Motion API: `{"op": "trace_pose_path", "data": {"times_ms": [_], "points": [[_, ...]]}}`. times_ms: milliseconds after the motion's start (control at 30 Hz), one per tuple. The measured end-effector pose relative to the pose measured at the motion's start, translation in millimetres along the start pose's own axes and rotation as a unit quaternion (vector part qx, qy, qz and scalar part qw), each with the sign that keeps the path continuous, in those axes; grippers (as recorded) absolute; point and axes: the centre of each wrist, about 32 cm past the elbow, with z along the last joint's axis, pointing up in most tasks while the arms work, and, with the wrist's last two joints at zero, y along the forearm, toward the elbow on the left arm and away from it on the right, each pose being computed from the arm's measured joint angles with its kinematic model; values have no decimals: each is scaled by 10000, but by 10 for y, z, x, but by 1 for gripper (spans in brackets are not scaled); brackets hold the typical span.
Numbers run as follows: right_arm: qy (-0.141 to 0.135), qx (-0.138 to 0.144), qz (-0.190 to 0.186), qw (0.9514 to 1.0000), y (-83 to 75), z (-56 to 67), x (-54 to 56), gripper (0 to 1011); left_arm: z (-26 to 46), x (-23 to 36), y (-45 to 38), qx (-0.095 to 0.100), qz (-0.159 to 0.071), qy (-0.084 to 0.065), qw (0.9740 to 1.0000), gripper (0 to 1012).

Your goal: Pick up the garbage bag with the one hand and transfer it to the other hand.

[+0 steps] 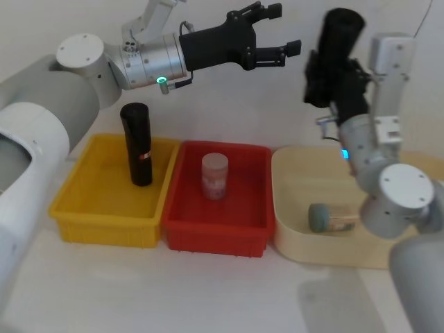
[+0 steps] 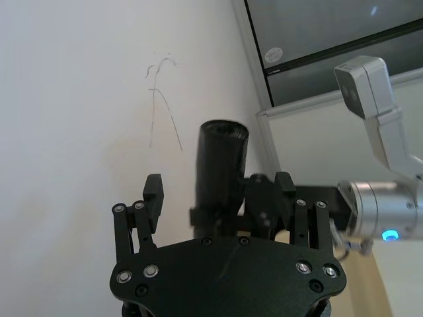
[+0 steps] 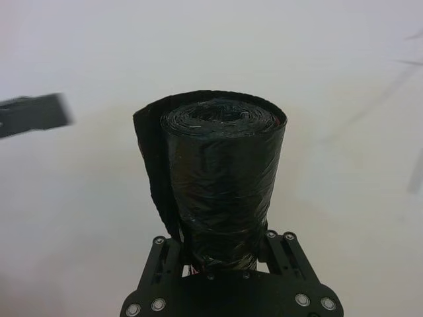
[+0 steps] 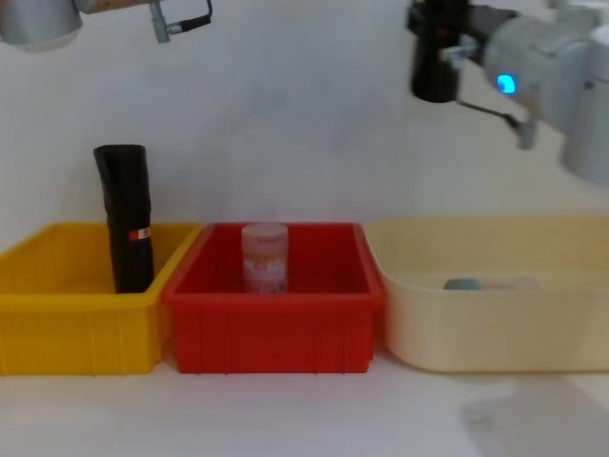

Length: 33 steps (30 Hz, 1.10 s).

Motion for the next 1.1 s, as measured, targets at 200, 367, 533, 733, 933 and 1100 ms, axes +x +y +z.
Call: {"op": "trace_pose_path", "data": {"times_ms": [200, 367, 533, 733, 933, 1100], "points": [[-95, -68, -207, 9997, -198, 1, 349, 503, 0, 0, 0, 0, 0, 0, 10000, 1001], [-147, -108, -249, 9995, -382, 15, 570, 503, 0, 0, 0, 0, 1, 0, 10000, 1002], [-181, -135, -207, 9995, -577, 60, 769, 503, 0, 0, 0, 0, 1, 0, 10000, 1001], [-194, -163, -132, 9996, -717, 113, 897, 557, 0, 0, 0, 0, 0, 0, 10000, 1001], [-214, -186, -63, 9996, -821, 154, 980, 735, 0, 0, 0, 0, 0, 0, 10000, 1001], [-228, -196, -21, 9995, -876, 181, 1024, 875, 0, 0, 0, 1, 0, 0, 10000, 1001]]}}
